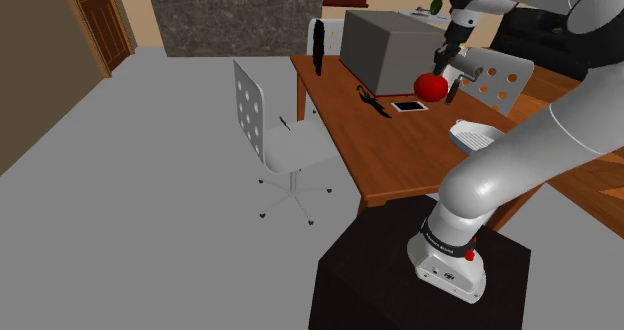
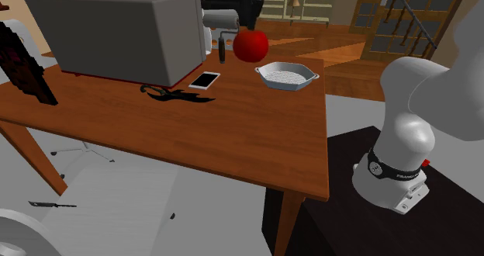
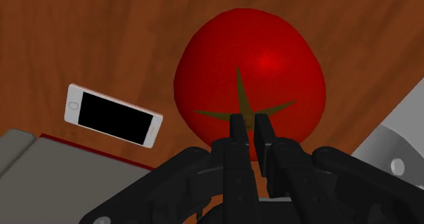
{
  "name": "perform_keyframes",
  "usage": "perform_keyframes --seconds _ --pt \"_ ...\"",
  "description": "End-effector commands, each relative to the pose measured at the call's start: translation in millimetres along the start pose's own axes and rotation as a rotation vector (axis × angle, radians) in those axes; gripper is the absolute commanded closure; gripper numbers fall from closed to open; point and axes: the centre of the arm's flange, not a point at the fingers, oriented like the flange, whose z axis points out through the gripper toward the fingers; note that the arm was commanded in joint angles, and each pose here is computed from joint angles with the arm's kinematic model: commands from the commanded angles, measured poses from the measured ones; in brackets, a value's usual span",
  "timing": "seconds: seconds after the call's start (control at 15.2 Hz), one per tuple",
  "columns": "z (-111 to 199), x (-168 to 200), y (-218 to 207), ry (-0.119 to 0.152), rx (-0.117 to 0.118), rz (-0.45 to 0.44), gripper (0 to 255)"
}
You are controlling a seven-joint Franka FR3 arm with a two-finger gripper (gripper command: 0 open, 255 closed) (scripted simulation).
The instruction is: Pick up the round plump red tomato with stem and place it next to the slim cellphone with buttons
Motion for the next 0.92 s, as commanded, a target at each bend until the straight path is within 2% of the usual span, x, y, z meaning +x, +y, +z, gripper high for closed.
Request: perform_keyframes --seconds 0.0,0.4,0.86 --pt "0.4 1.1 24.9 0.000 -0.002 -0.002 255" --pt "1.4 3.8 106.9 0.000 -0.002 -0.002 255" --pt "37.9 -1.7 106.4 0.000 -0.002 -0.002 255"
